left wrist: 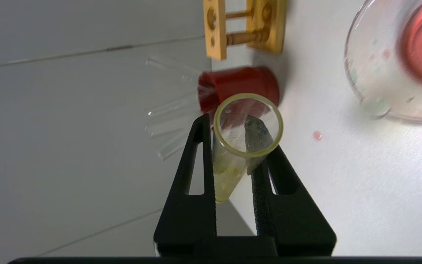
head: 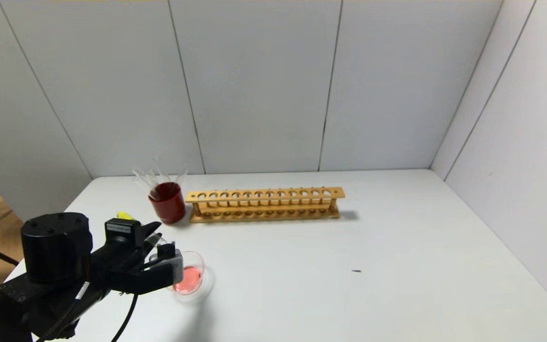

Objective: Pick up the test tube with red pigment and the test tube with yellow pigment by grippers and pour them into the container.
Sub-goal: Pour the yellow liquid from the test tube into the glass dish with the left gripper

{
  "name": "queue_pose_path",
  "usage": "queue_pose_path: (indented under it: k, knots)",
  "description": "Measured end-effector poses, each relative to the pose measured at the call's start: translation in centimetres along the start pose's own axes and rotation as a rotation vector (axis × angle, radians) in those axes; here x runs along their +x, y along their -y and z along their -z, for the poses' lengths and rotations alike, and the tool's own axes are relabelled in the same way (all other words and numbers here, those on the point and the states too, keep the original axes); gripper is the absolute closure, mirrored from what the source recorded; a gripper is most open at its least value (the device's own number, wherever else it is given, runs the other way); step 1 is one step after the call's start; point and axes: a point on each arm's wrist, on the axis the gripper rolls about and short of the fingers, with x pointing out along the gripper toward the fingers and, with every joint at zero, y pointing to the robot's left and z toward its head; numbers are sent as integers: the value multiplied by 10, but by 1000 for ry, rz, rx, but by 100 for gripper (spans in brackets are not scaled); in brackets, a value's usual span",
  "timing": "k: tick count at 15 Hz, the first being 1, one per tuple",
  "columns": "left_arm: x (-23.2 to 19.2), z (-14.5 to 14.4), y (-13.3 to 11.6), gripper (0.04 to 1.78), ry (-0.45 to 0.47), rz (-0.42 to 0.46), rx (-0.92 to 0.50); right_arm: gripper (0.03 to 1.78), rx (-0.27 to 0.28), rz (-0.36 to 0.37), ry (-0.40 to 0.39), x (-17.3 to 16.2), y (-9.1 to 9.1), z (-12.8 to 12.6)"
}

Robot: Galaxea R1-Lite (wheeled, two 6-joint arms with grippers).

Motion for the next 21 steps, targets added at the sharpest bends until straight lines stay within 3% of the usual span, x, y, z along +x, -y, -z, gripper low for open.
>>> queue_pose_path:
  k: [3, 10, 14, 21]
  knots:
    - [11, -8, 3, 150, 31, -8, -83, 6, 0, 0, 0, 0, 0, 0]
    - [26, -16, 9, 149, 98, -112, -62, 6, 0, 0, 0, 0, 0, 0]
    - [22, -13, 20, 149, 102, -67, -32, 6, 0, 0, 0, 0, 0, 0]
    - [15, -9, 18, 150, 86, -75, 26, 6, 0, 0, 0, 0, 0, 0]
